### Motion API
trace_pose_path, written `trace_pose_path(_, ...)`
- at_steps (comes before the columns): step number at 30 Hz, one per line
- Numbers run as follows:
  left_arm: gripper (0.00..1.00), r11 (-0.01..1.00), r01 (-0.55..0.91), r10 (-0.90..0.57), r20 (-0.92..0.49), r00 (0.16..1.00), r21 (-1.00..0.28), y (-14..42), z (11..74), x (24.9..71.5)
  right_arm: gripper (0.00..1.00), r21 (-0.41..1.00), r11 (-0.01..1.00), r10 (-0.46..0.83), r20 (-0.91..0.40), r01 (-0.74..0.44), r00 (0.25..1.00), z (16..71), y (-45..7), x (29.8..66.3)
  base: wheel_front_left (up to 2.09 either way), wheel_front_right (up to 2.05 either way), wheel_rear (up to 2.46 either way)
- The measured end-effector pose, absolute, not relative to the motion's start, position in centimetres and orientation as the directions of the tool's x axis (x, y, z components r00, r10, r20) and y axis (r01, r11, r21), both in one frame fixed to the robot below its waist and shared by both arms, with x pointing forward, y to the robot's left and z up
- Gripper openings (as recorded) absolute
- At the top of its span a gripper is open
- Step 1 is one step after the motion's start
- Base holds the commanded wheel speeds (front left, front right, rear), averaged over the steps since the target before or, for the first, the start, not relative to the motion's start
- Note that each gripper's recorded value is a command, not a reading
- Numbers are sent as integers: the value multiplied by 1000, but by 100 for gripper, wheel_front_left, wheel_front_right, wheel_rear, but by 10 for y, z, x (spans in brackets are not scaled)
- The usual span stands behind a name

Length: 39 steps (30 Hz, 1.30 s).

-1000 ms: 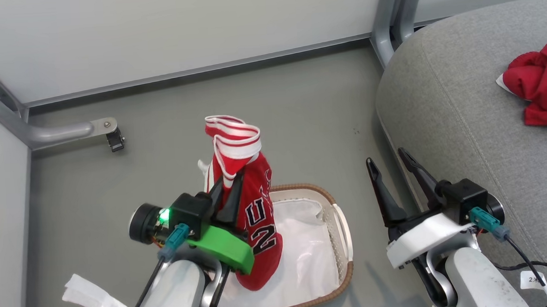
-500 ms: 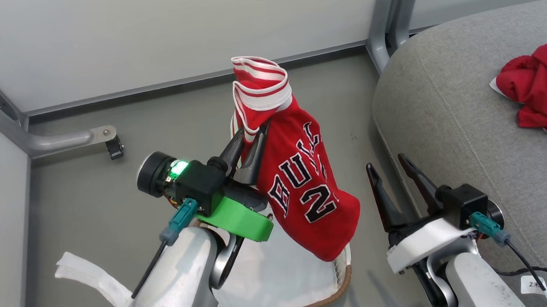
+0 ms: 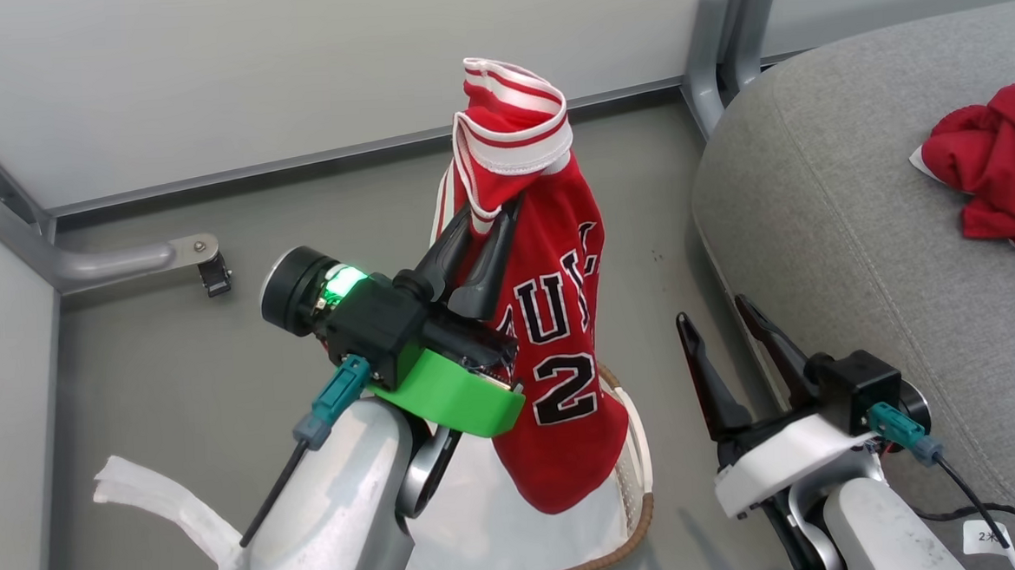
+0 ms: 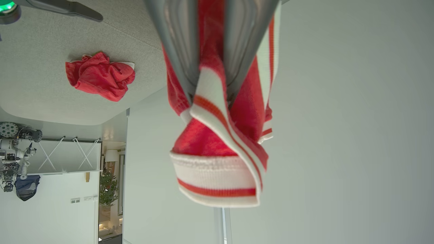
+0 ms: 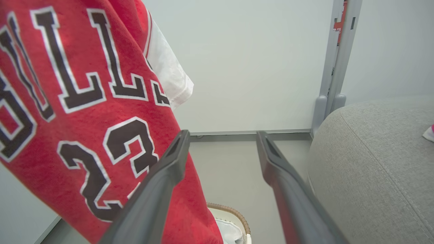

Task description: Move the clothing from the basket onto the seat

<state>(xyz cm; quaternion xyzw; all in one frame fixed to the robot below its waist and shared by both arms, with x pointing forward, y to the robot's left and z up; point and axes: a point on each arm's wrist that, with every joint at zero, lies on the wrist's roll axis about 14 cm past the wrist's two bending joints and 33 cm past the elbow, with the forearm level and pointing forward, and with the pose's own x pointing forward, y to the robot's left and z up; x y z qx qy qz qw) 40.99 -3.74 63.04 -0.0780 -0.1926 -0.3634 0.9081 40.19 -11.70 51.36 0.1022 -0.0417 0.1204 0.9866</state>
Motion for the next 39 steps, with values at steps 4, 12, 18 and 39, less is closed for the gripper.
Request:
trace_pose_path(4,0,722,692,-628,411,660,-7,-37,631,410,100,197,938,262,132,-284,956,522,-105,403,0,0,0)
trace_pose_path(12,0,715,699,-631,410,659,-23,-39,631,409,100,164,903,358,220,-396,907,552,-72,403,0,0,0)
trace_pose_path(18,0,699,714,-642,407,650,-39,-44,629,403,100,143,869,435,237,-474,869,560,-47,400,0,0,0)
trace_pose_path(39,0,666,742,-667,387,637,-76,-51,619,391,100,65,812,565,162,-580,809,541,-5,413,0,0,0)
